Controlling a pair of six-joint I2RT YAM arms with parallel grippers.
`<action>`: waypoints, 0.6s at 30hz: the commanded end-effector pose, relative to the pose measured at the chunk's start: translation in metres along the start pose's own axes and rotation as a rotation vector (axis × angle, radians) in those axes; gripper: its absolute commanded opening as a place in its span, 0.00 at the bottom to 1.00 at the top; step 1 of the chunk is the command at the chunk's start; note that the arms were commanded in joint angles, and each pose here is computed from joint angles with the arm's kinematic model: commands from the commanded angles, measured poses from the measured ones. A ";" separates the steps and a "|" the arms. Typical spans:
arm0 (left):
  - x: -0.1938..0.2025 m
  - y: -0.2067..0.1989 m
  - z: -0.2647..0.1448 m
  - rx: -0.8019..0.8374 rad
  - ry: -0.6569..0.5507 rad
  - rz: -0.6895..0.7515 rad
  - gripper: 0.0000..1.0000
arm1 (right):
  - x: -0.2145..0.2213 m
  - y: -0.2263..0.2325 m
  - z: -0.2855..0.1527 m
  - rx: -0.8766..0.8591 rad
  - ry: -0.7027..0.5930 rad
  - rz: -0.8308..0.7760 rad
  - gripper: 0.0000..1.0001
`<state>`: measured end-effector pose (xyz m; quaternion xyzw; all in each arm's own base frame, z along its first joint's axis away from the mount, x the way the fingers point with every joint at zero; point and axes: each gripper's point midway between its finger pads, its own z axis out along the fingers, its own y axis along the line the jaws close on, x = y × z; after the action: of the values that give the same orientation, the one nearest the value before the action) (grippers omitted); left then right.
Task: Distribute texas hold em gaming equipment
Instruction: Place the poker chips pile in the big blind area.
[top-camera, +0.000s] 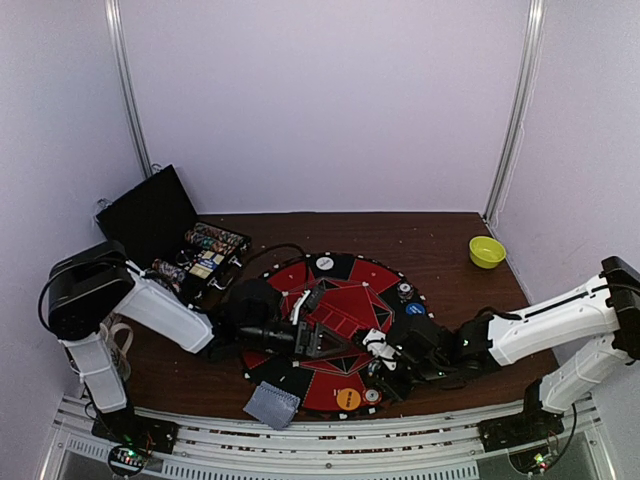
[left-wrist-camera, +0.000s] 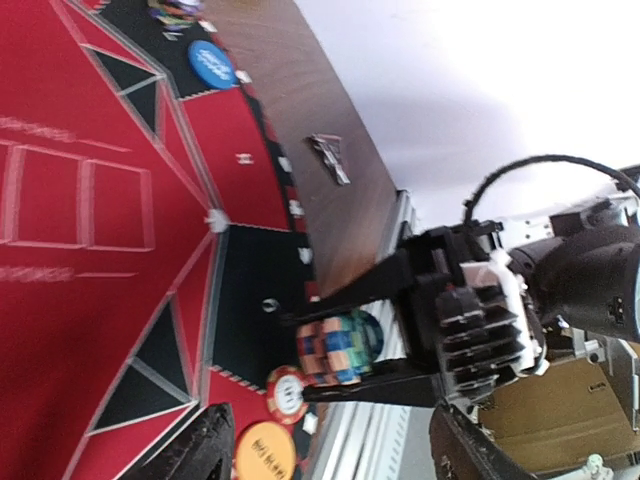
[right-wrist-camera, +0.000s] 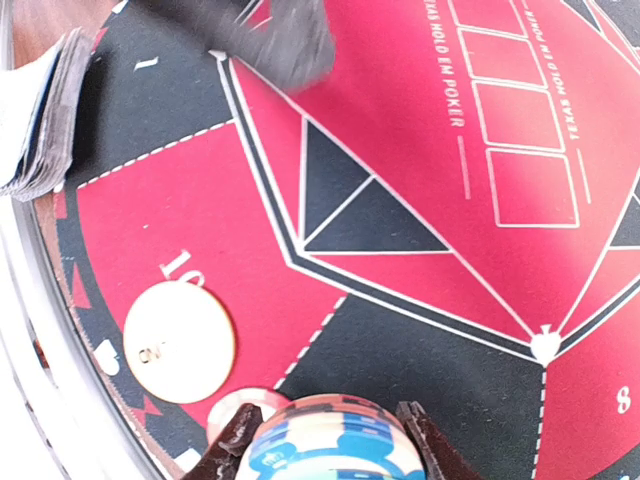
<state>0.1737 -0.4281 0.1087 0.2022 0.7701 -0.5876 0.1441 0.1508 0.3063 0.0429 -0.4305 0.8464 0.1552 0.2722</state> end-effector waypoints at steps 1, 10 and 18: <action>-0.008 0.027 -0.026 -0.152 -0.037 0.018 0.69 | 0.002 0.006 -0.004 0.001 -0.002 -0.005 0.12; -0.029 0.035 -0.059 -0.301 -0.087 0.081 0.70 | 0.011 0.019 -0.001 -0.020 0.029 -0.010 0.12; -0.038 0.036 -0.076 -0.359 -0.107 0.112 0.70 | 0.017 0.024 0.001 -0.023 0.052 -0.011 0.12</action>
<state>0.2205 -0.3599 0.1138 0.1757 0.8374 -0.4626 0.2322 0.1251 0.3112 0.0373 -0.4454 0.8443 0.1611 0.2506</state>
